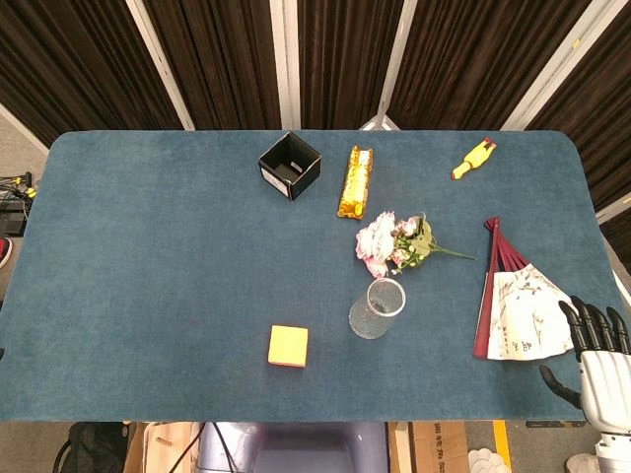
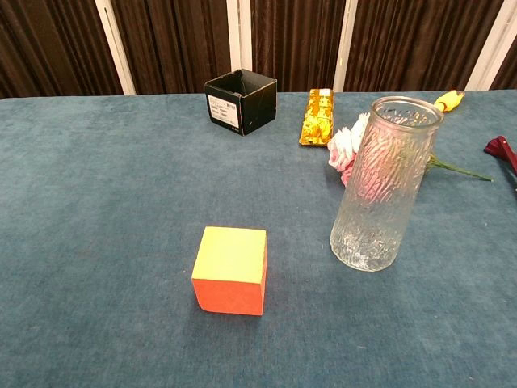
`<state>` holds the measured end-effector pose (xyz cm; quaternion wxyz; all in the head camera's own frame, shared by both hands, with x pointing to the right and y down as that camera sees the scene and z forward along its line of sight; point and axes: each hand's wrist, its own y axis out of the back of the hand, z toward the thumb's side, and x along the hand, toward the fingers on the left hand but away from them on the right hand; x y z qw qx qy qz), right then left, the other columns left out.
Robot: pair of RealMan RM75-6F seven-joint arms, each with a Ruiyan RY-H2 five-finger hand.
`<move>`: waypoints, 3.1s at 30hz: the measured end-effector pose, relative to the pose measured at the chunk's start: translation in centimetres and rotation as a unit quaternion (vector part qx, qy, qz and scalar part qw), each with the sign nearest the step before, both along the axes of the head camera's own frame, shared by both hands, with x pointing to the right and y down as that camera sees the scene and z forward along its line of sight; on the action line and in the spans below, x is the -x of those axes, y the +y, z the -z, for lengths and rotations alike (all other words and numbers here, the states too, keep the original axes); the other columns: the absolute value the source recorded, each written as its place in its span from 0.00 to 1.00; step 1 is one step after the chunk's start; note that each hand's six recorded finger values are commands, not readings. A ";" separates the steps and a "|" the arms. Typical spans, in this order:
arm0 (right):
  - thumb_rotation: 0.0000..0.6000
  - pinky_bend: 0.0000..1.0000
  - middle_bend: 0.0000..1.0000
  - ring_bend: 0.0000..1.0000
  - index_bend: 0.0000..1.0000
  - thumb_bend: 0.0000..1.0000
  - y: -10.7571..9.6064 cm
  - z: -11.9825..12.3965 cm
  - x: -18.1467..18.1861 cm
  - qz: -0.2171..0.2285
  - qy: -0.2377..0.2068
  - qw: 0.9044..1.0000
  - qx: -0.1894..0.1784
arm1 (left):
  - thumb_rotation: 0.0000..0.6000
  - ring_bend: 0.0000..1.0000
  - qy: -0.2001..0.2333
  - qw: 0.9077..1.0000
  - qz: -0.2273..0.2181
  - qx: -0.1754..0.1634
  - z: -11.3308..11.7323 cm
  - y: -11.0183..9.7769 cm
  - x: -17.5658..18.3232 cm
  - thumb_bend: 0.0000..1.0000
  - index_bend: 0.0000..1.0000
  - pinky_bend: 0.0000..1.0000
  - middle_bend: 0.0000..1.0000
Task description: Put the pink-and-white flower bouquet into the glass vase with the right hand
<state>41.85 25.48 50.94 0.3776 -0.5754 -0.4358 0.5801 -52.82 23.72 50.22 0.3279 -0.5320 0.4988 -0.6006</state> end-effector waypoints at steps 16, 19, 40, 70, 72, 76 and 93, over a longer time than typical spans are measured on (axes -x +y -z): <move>1.00 0.00 0.09 0.10 0.10 0.24 0.1 0.0 0.0 0.000 -0.014 1.000 0.005 | 1.00 0.00 0.003 1.000 -0.006 -0.011 0.5 0.3 -0.4 0.25 0.08 0.02 0.00; 1.00 0.00 0.09 0.10 0.10 0.24 0.0 -0.1 -0.1 -0.003 -0.017 1.000 0.010 | 1.00 0.00 0.006 1.000 -0.002 -0.015 0.5 0.1 -0.3 0.25 0.08 0.02 0.00; 1.00 0.00 0.05 0.03 0.06 0.18 -8.5 -4.6 4.1 0.048 -0.105 0.991 0.067 | 1.00 0.00 -0.003 0.998 0.013 -0.057 2.4 0.7 1.0 0.25 0.07 0.02 0.00; 1.00 0.00 0.04 0.03 0.05 0.18 -20.6 -18.4 14.4 0.040 -0.103 0.968 0.223 | 1.00 0.00 -0.036 0.997 0.030 -0.054 2.2 0.8 1.2 0.25 0.07 0.02 0.00; 1.00 0.00 0.04 0.03 0.05 0.18 -20.8 -19.1 14.8 0.040 -0.102 0.967 0.229 | 1.00 0.00 -0.038 0.997 0.030 -0.052 2.1 0.7 1.1 0.25 0.07 0.02 0.00; 1.00 0.00 0.04 0.03 0.05 0.18 -21.0 -20.4 15.7 0.038 -0.105 0.964 0.243 | 1.00 0.00 -0.046 0.997 0.027 -0.048 1.7 0.6 0.8 0.25 0.07 0.02 0.00; 1.00 0.00 0.31 0.30 0.27 0.18 -22.5 -22.5 19.0 0.040 -0.131 0.961 0.242 | 1.00 0.00 -0.045 0.998 0.020 -0.029 0.7 0.3 0.2 0.25 0.09 0.02 0.00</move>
